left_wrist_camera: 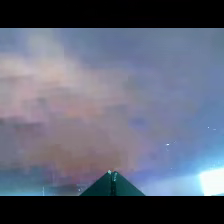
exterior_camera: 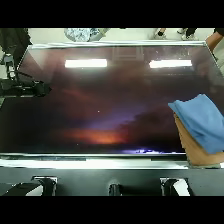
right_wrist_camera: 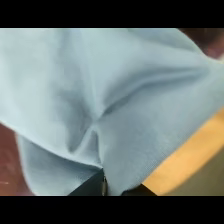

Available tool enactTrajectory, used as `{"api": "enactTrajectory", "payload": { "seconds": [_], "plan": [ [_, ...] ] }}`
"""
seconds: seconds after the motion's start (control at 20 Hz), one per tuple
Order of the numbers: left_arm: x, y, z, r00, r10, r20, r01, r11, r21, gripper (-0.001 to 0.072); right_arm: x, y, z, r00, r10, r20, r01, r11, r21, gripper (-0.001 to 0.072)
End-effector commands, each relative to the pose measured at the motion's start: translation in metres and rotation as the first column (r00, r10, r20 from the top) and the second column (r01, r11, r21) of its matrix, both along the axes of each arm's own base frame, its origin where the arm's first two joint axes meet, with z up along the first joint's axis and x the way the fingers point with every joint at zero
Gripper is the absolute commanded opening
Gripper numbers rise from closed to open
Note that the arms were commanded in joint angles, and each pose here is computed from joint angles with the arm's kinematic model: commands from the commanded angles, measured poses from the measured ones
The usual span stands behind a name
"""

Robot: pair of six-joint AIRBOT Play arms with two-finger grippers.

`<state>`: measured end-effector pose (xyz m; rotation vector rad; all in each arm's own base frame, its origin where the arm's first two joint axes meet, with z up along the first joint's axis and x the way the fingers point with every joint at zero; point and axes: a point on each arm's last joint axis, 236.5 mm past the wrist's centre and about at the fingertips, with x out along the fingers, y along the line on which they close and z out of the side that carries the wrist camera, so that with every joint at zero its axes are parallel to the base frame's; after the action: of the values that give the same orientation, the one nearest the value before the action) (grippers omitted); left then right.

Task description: Fold the shirts.

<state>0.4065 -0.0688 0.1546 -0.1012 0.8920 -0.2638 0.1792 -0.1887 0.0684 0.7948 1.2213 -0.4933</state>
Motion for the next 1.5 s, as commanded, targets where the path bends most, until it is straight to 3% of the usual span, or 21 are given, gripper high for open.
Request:
{"api": "enactTrajectory", "payload": {
  "seconds": [0.0,0.15,0.3,0.4,0.55,0.65,0.75,0.8,0.85,0.9,1.0,1.1,1.45],
  "plan": [
    [0.000,0.000,-0.001,1.000,-0.001,-0.002,0.001,1.000,-0.001,0.0027,-0.024,0.014,-0.053,0.992,-0.091,-0.086,0.094,0.995,0.031,0.0100],
    [0.000,-0.002,0.001,1.000,-0.003,0.000,0.003,1.000,-0.010,0.0028,-0.019,-0.007,-0.043,0.995,-0.088,-0.052,0.085,0.995,-0.061,0.0565],
    [0.001,-0.011,0.022,0.999,-0.013,0.042,0.015,0.999,-0.049,0.0027,-0.001,-0.066,0.020,0.996,-0.076,0.056,0.090,0.941,-0.326,0.0619],
    [0.010,-0.011,0.057,0.991,-0.007,0.134,0.014,0.999,-0.053,0.0027,0.037,-0.116,0.121,0.959,-0.022,0.282,0.189,0.792,-0.581,0.0614],
    [0.040,-0.002,0.118,0.936,0.025,0.352,-0.023,1.000,-0.010,0.0023,0.114,-0.095,0.250,0.860,0.348,0.375,0.145,0.537,-0.831,0.0612],
    [0.057,0.015,0.109,0.939,0.068,0.338,-0.112,0.988,0.111,0.0023,0.175,-0.023,0.250,0.759,0.584,0.288,-0.049,0.492,-0.869,0.0612],
    [0.058,0.030,0.052,0.980,0.110,0.167,-0.149,0.959,0.242,0.0030,0.216,0.065,0.189,0.660,0.724,0.201,-0.339,0.525,-0.781,0.0612],
    [0.048,0.034,0.012,0.989,0.145,0.022,-0.146,0.953,0.266,0.0167,0.222,0.110,0.141,0.621,0.770,0.144,-0.513,0.539,-0.668,0.0612],
    [0.030,0.037,-0.025,0.974,0.188,-0.130,-0.145,0.948,0.285,0.0487,0.219,0.149,0.094,0.561,0.825,0.069,-0.678,0.506,-0.534,0.0619],
    [0.006,0.039,-0.062,0.941,0.196,-0.277,-0.104,0.943,0.315,0.0627,0.208,0.176,0.056,0.495,0.869,-0.005,-0.797,0.453,-0.399,0.0633],
    [-0.031,0.031,-0.105,0.892,0.166,-0.421,-0.038,0.955,0.295,0.0626,0.181,0.207,0.006,0.370,0.922,-0.112,-0.922,0.350,-0.168,0.0633],
    [-0.051,0.025,-0.120,0.877,0.166,-0.452,-0.048,0.964,0.261,0.0624,0.174,0.216,-0.013,0.329,0.934,-0.140,-0.944,0.320,-0.080,0.0631],
    [-0.061,0.026,-0.123,0.863,0.165,-0.477,-0.038,0.964,0.264,0.0625,0.176,0.215,-0.017,0.330,0.933,-0.143,-0.944,0.322,-0.076,0.0629]
  ]
}}
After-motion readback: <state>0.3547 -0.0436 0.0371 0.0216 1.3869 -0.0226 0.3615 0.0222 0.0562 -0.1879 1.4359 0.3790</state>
